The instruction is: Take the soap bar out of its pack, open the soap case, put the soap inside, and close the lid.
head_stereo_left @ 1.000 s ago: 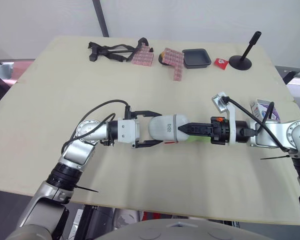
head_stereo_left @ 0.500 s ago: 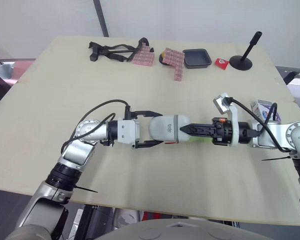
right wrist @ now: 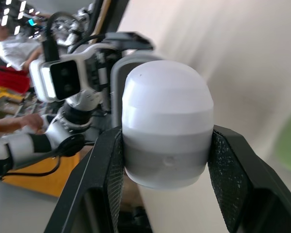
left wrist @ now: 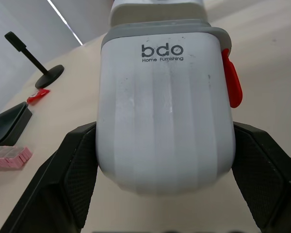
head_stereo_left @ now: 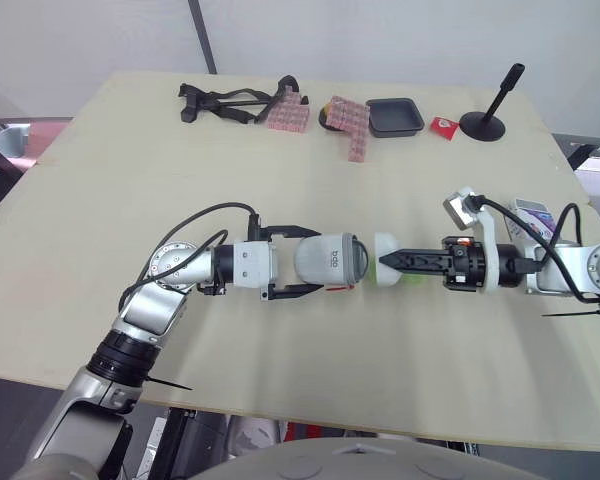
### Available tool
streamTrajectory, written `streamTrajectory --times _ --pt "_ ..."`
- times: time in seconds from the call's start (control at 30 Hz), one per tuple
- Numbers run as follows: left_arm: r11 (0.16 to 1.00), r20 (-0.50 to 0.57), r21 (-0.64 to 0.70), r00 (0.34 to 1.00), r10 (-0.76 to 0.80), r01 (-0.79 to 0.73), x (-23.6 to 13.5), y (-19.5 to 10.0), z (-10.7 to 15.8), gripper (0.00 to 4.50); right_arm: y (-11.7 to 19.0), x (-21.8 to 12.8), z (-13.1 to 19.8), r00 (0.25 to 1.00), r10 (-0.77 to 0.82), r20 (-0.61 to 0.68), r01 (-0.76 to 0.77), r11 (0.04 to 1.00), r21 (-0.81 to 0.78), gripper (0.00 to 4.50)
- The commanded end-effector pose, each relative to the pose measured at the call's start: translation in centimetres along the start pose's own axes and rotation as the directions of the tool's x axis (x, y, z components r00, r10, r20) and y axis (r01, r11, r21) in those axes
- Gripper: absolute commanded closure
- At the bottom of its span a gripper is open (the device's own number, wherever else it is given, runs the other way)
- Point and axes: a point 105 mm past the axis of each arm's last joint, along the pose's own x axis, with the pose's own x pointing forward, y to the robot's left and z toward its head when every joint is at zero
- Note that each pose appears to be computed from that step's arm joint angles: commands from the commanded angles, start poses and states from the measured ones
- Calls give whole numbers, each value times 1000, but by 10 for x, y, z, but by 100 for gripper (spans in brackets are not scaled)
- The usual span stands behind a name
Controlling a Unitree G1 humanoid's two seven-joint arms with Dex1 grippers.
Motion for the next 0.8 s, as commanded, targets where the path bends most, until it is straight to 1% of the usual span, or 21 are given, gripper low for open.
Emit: streamTrajectory --times 0.03,0.1,0.2,0.23,0.3,0.37,0.4,0.53,0.6,0.8 --pt "1000 14 21 1000 9 -10 -3 2 7 104 -10 -33 14 990 -139 24 141 987 -80 249" --pt "1000 11 19 1000 8 -8 -4 2 6 104 -16 -46 18 977 -213 12 213 968 -136 249" --pt "1000 5 18 1000 7 -7 -5 2 4 104 -18 -65 25 934 -353 -53 323 900 -292 249" --pt "1000 3 18 1000 6 -6 -6 2 4 104 -19 -68 25 923 -379 -71 337 883 -327 249" --pt "1000 -3 18 1000 8 -8 -6 2 2 104 -25 -77 21 873 -467 -138 365 815 -451 249" --pt "1000 -6 14 1000 16 -16 -6 3 1 104 -32 -82 21 819 -548 -168 379 738 -559 249" --pt "1000 -6 14 1000 18 -18 -6 4 1 104 -35 -83 21 804 -569 -172 379 714 -588 249" --pt "1000 -5 11 1000 18 -18 -6 3 0 104 -47 -83 22 710 -673 -208 307 562 -769 249" --pt "1000 -6 10 1000 19 -19 -6 4 0 104 -52 -82 21 672 -705 -227 258 510 -820 249" --pt "999 -8 16 999 35 -34 -6 8 0 104 -68 -71 25 617 -748 -245 123 399 -909 249"
